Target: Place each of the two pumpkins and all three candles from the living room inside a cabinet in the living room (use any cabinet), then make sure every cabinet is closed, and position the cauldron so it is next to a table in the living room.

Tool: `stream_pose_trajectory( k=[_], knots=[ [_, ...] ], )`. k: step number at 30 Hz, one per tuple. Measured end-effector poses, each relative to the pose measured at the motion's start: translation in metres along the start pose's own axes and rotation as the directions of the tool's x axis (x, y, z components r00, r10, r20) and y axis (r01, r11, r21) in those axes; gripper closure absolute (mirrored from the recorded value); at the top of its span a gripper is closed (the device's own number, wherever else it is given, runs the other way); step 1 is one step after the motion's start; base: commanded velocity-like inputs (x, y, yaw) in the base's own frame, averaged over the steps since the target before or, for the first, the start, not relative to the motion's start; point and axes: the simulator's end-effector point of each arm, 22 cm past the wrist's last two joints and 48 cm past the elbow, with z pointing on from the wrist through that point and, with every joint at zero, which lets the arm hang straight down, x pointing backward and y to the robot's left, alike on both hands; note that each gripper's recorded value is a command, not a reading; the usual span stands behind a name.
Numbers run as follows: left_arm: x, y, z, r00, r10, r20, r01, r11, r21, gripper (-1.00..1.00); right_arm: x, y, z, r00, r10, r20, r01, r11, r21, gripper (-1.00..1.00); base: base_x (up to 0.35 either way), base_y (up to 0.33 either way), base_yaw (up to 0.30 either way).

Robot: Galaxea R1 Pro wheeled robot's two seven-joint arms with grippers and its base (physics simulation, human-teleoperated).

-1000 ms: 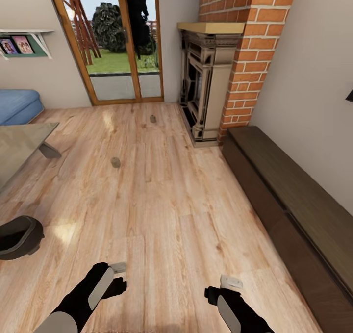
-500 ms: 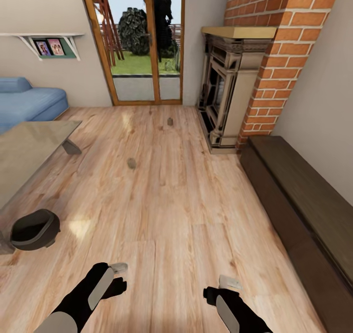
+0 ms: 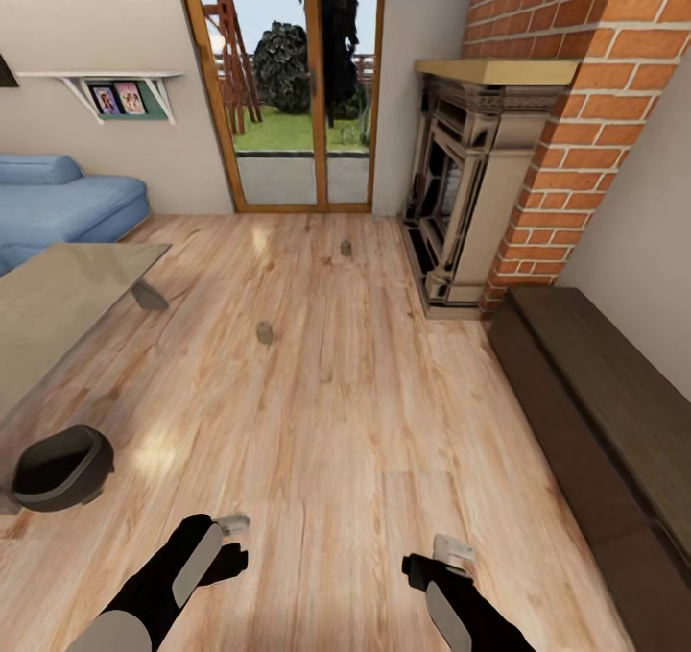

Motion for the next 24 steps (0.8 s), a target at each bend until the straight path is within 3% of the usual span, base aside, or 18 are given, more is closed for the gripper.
stream_pose_trajectory(
  k=[5,24],
  knots=[
    [-0.002,0.000,-0.002,1.000,-0.001,0.006,0.001,1.000,0.002,-1.00,0.001,0.000,-0.001,1.000,0.000,0.004,0.000,1.000,0.001,-1.00,0.146,-0.002,0.001],
    [-0.011,-0.002,-0.015,0.999,-0.003,0.035,0.003,1.000,0.011,-1.00,-0.013,0.002,-0.009,0.999,0.002,0.035,-0.002,1.000,-0.005,-1.00,0.005,0.000,0.000]
  ],
)
